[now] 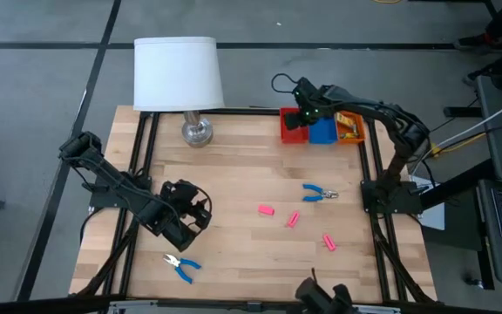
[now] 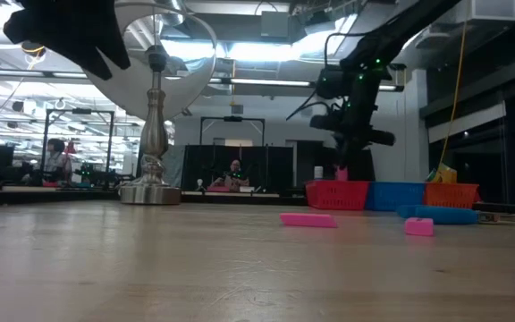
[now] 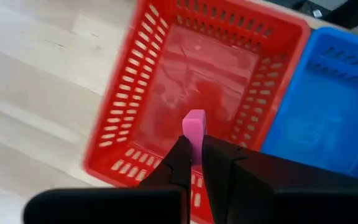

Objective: Pick & Place School Supplies
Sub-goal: Put the pink eraser into the red bin

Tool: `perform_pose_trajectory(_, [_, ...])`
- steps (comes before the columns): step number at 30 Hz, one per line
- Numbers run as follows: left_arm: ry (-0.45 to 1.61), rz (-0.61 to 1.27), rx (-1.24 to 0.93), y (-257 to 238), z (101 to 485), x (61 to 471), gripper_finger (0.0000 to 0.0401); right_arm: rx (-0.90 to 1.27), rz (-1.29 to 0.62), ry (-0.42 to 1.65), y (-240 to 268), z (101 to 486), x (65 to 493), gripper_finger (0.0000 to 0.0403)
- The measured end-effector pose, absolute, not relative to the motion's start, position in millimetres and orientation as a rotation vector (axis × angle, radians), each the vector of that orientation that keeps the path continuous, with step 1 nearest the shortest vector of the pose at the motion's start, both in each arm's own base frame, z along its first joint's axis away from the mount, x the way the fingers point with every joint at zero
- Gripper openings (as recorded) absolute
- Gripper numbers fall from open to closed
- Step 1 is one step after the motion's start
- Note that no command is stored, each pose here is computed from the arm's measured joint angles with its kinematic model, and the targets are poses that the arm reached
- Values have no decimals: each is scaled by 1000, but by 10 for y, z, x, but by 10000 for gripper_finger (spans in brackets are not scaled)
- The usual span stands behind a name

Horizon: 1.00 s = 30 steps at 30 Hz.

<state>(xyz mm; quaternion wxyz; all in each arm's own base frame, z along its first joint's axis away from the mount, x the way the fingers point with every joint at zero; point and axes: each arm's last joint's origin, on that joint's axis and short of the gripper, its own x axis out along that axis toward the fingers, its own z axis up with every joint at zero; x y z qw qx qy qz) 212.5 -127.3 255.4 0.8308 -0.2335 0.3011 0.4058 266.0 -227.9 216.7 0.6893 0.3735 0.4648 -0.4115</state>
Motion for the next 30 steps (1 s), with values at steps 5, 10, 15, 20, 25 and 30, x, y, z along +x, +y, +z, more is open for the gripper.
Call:
perform_pose_trajectory(5, [646,851,-485,-1286,2554,2118,182,838,-941,1073,-2308,2148,2603,16])
perform_pose_trajectory(10, [681,828,-448,-1290,2551,2118,182,807,-919,1086,-2323,2148,2591,22])
perform_pose_trajectory(15, [701,825,-402,-1247,2551,2144,193,805,-915,1075,-2325,2157,2599,123])
perform_pose_trajectory(20, [776,807,-322,-1156,2543,2194,204,775,-947,1056,-2310,2236,2570,202])
perform_pose_trajectory(25, [873,716,-101,-975,2549,2342,204,712,-895,992,-2142,2496,2578,210])
perform_pose_trajectory(30, [870,518,47,-676,2601,2718,203,627,-794,894,-1707,2886,2584,194])
